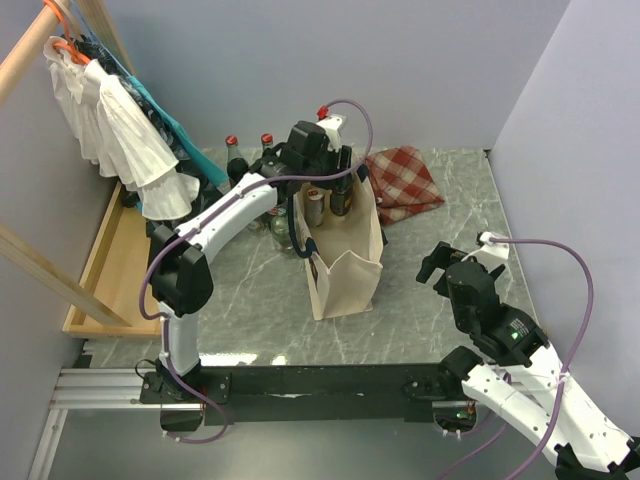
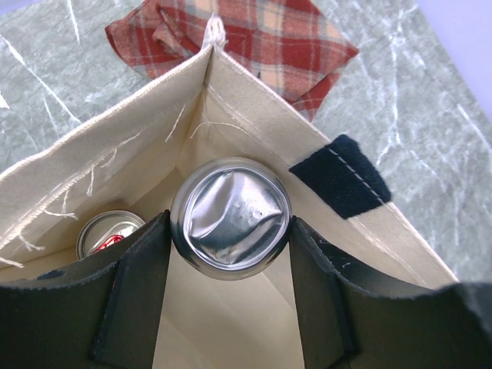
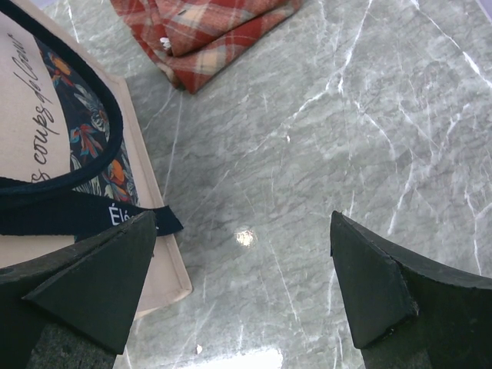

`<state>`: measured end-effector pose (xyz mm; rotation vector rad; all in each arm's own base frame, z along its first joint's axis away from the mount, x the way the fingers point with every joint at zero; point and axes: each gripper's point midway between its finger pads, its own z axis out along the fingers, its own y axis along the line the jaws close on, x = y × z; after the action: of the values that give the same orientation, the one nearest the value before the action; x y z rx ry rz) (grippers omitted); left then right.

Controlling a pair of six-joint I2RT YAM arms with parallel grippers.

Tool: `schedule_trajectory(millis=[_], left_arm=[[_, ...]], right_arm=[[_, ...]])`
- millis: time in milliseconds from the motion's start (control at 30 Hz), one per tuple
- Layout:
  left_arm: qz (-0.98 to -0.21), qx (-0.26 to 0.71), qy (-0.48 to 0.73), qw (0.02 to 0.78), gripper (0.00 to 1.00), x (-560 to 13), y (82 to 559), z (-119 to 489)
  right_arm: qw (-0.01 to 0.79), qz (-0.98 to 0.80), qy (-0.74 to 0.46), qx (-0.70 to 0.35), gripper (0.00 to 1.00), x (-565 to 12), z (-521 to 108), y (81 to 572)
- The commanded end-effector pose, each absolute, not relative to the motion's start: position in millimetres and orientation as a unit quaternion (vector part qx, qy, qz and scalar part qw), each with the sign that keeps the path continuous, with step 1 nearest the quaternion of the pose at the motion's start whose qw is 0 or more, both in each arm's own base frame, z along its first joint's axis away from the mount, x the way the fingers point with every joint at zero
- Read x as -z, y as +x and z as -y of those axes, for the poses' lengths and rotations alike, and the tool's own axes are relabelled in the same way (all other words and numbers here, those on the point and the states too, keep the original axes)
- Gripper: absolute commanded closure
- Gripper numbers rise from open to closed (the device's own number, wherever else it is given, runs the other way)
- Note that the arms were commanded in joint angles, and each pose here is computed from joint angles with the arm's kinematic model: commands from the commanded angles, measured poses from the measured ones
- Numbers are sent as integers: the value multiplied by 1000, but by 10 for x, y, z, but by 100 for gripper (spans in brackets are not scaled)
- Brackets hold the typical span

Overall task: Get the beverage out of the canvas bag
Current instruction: Take out the drink from the canvas bag.

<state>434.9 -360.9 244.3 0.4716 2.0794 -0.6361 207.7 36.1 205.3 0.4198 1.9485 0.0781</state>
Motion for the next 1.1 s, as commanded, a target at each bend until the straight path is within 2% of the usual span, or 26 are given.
schedule_trajectory(millis=[0,1067], left_arm=[[-762,329,188,525,99,-3522,4248,3617],[-751,355,263,490,99,-3908,3840,3583]], right_arm=[[557,-809,183,-41,0,-2141,-360,2101],[556,-811,178,-47,0,-2144,-390,2103]])
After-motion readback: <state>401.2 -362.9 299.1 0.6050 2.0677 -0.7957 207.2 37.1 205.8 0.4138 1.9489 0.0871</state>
